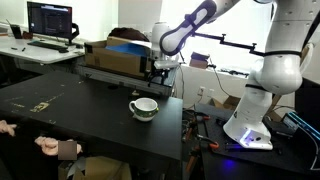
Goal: Move the marker to the left side of the mug
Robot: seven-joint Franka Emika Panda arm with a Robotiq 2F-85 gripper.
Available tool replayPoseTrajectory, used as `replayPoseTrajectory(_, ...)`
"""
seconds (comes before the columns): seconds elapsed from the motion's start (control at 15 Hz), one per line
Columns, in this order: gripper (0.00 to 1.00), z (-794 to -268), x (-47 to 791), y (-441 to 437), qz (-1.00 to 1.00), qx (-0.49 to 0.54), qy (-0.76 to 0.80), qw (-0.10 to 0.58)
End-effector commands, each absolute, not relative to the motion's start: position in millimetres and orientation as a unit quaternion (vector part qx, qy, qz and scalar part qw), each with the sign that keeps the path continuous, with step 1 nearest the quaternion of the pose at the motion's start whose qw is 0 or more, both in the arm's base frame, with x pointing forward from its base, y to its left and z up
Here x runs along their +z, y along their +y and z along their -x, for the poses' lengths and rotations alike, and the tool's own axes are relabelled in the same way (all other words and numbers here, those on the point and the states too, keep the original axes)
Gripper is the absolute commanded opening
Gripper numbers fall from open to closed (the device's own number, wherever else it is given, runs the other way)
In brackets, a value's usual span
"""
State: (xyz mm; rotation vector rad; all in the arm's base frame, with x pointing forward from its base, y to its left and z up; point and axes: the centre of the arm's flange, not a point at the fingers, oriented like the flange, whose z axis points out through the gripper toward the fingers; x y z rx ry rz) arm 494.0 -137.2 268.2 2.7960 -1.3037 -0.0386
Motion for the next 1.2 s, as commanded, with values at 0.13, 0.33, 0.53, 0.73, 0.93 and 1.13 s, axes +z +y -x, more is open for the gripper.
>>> replayPoseTrajectory(0.13, 1.00, -513.9, 245.0, -147.2, -0.941, 0.005, -0.337, -0.009)
replayPoseTrajectory(0.33, 1.00, -517.6, 228.0, -140.1, -0.950, -0.004, -0.312, -0.033)
replayPoseTrajectory(0.53, 1.00, -516.1, 209.9, -130.1, -0.951, -0.017, -0.304, -0.049)
replayPoseTrajectory(0.73, 1.00, -512.1, 194.2, -123.7, -0.949, -0.019, -0.311, -0.055)
replayPoseTrajectory(0.93, 1.00, -511.9, 184.6, -125.9, -0.937, -0.005, -0.346, -0.046)
replayPoseTrajectory(1.13, 1.00, -511.1, 173.7, -128.0, -0.925, 0.009, -0.378, -0.040)
